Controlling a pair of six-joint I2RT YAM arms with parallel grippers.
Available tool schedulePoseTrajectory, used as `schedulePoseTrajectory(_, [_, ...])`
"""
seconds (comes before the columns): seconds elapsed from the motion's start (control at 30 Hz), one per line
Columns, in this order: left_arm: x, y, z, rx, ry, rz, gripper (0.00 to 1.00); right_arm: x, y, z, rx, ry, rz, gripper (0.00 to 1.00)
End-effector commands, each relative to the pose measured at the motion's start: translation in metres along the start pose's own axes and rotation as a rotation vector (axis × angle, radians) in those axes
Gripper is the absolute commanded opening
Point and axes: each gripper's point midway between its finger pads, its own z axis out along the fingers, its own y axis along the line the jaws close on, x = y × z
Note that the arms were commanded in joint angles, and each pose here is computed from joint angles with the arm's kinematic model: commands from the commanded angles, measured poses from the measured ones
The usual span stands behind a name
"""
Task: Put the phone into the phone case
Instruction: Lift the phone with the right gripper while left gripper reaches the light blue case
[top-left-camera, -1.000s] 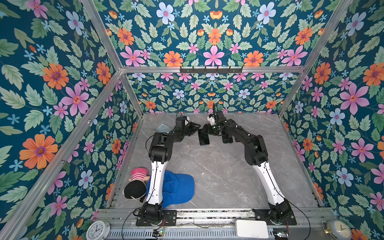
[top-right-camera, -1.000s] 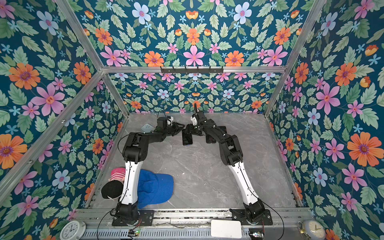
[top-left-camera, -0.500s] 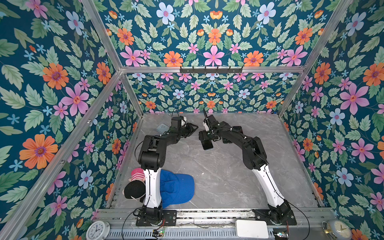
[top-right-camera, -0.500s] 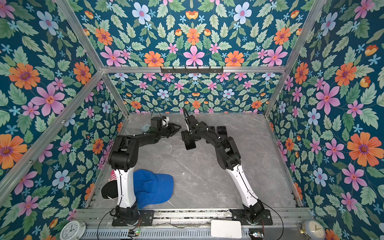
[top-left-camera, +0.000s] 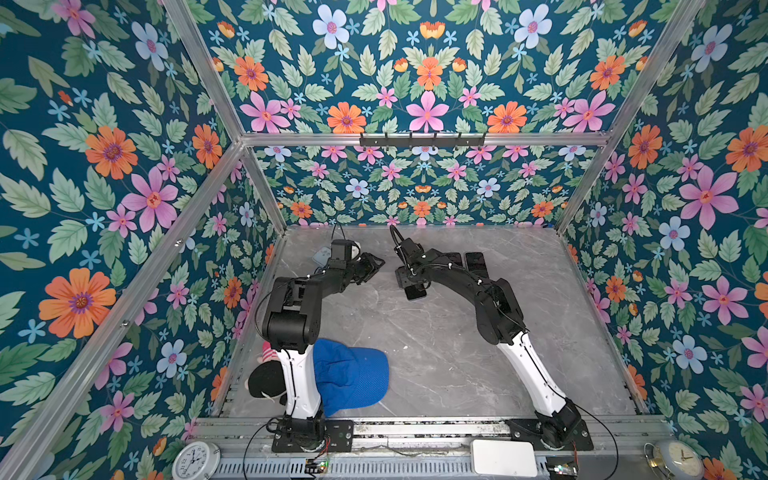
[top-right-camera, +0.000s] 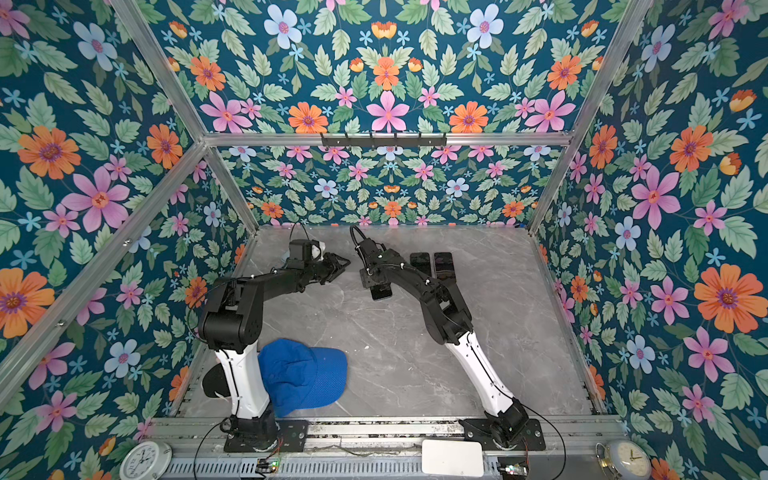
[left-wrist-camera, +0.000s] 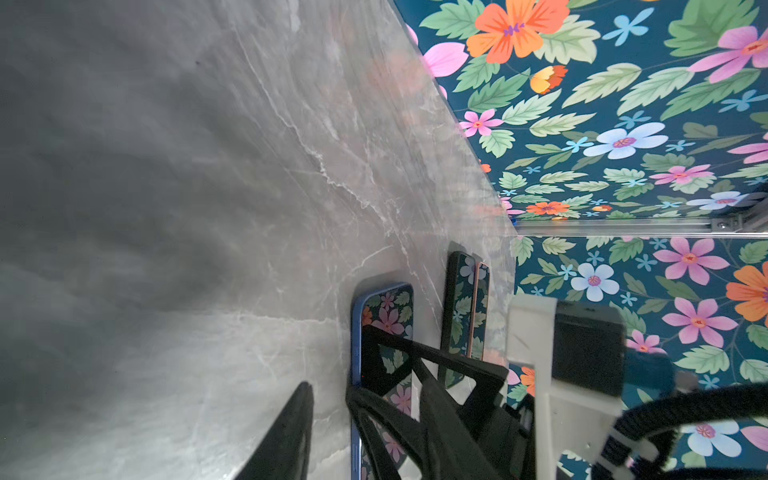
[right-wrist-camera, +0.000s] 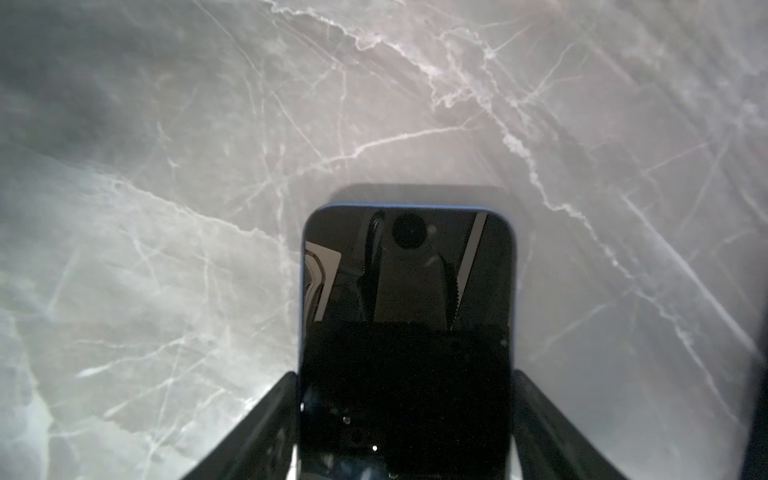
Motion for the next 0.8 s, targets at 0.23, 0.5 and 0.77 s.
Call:
schedulePoseTrajectory(0.23, [-0.02, 0.027, -0.035, -0.206, -0.026, 0.015, 0.44, 0.064, -0.018, -0.009, 0.062, 0.263, -0.04, 0.66])
schedulePoseTrajectory(0.5, [-0.053, 0.089, -0.08, -0.407, -0.08, -0.081, 0.44, 0.053, -0.014, -0.022, 0.033, 0.233, -0.036, 0.61])
schedulePoseTrajectory(0.77, [-0.091, 0.134, -0.103, -0.593, -0.147, -0.12, 0.44, 0.052, -0.011, -0.028, 0.007, 0.22, -0.042, 0.6])
